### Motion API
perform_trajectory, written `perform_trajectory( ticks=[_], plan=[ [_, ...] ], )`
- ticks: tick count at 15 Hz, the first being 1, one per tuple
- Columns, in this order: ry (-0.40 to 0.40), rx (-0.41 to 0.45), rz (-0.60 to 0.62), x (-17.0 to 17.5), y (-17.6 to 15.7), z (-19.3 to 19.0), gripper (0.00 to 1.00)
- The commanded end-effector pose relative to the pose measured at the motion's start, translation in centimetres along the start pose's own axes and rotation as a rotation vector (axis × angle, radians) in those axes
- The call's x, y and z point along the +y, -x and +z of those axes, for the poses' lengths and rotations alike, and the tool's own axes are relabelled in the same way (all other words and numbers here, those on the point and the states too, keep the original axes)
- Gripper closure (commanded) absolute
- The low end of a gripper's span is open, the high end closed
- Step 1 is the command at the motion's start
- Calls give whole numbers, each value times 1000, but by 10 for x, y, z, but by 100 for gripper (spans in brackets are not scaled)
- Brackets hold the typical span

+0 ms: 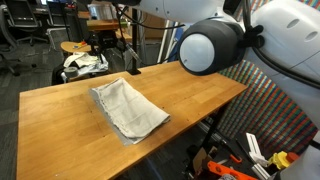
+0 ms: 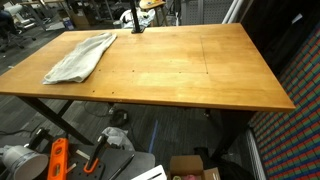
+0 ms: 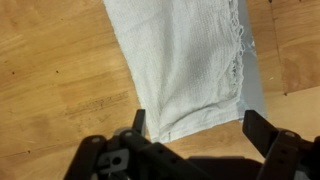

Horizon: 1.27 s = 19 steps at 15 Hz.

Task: Fold the towel in half from right to left

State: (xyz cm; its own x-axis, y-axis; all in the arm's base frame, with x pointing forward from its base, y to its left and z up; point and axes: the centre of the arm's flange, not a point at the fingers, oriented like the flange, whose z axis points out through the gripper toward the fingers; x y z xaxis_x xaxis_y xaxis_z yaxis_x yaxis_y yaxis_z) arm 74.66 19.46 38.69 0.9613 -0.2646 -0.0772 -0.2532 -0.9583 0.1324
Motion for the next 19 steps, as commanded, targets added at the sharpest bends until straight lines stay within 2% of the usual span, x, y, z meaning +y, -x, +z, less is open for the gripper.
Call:
perform_trajectory(
  ticks=[1,8,12,14,15,19],
  plan=[
    [4,-28,-57,10,60,2,0],
    [-59,-131,-115,-14,73,17,0],
    [-93,-162,-113,-28,81,39,0],
    [-54,-173,-90,-38,81,46,0],
    [-53,-171,-110,-53,39,30,0],
    [-44,-182,-103,-60,42,39,0]
  ],
)
